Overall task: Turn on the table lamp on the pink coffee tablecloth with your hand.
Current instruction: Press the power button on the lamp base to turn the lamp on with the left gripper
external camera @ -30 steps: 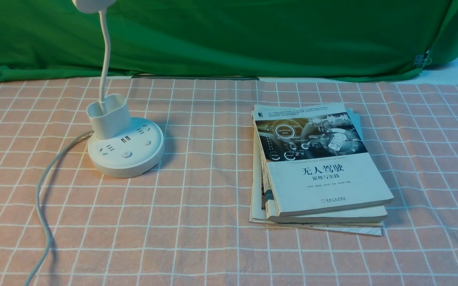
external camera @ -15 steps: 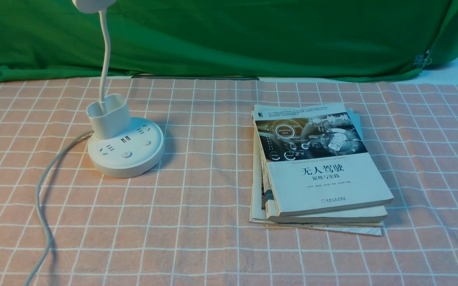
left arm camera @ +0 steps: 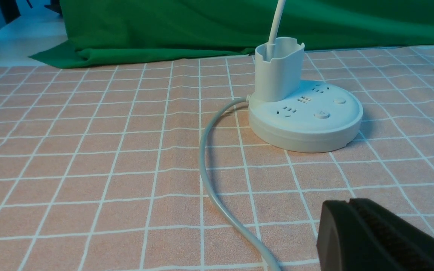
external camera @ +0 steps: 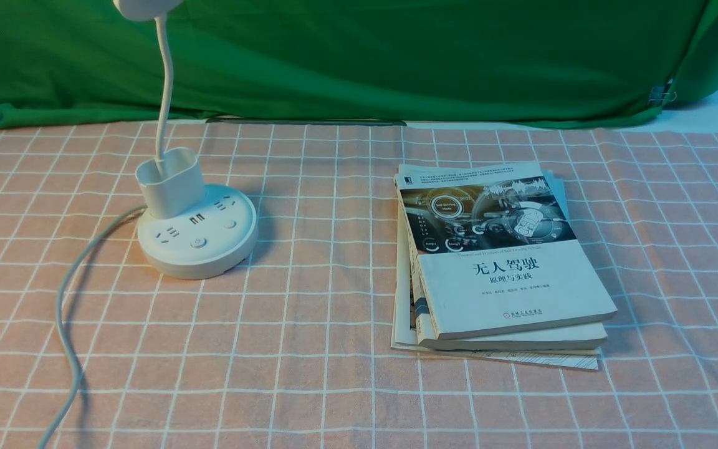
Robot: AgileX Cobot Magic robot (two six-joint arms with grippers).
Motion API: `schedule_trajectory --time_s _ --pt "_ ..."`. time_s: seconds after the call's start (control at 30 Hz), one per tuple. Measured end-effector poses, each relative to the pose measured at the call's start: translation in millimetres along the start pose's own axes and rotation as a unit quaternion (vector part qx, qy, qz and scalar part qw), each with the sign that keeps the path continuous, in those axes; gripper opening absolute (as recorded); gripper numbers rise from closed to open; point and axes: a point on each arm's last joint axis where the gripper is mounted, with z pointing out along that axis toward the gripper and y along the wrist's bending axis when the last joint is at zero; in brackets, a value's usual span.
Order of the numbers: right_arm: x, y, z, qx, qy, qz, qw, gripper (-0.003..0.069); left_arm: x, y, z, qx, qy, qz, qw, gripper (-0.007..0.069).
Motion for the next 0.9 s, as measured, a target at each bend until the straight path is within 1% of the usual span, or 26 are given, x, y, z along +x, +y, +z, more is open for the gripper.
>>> schedule_trajectory --time_s 0.13,0.23,0.3,0.33,0.37,0.4,0.47,0.5,0.57,0.6,0.63,0.7,0.9 --pt "0 0 0 0.0 0.0 0.0 1.0 0.0238 0 0 0 0.0 -0.001 0.002 1.0 0.0022" --pt "0 0 0 0.0 0.0 0.0 1.0 0.0238 -4 0 0 0.0 -0.024 0.002 1.0 0.0022" --pt "0 0 0 0.0 0.0 0.0 1.0 0.0238 -16 0 -1 0.0 -0.088 -0.003 0.996 0.0022" --pt "0 0 0 0.0 0.0 0.0 1.0 0.0238 -17 0 -2 0.0 -0.094 -0.003 0.996 0.0022" --pt "0 0 0 0.0 0.0 0.0 1.0 0.0238 -25 0 -4 0.0 -0.141 -0.004 0.99 0.0022" --pt "0 0 0 0.0 0.0 0.0 1.0 0.0238 -27 0 -4 0.0 -0.148 -0.004 0.989 0.0022" --pt "0 0 0 0.0 -0.001 0.0 1.0 0.0238 -44 0 -11 0.0 -0.247 -0.002 0.969 0.0022" --pt "0 0 0 0.0 0.0 0.0 1.0 0.0238 -47 0 -13 0.0 -0.267 0.0 0.964 0.0022" --pt "0 0 0 0.0 0.0 0.0 1.0 0.0238 -56 0 -19 0.0 -0.324 0.003 0.946 0.0022" --pt "0 0 0 0.0 0.0 0.0 1.0 0.0238 -56 0 -19 0.0 -0.324 0.003 0.946 0.0022" --pt "0 0 0 0.0 0.0 0.0 1.0 0.0238 -60 0 -23 0.001 -0.354 0.005 0.935 0.0022" --pt "0 0 0 0.0 0.0 0.0 1.0 0.0238 -63 -1 -25 0.001 -0.37 0.006 0.929 0.0022" --pt "0 0 0 0.0 0.0 0.0 1.0 0.0238 -63 -1 -25 0.001 -0.371 0.007 0.929 0.0022"
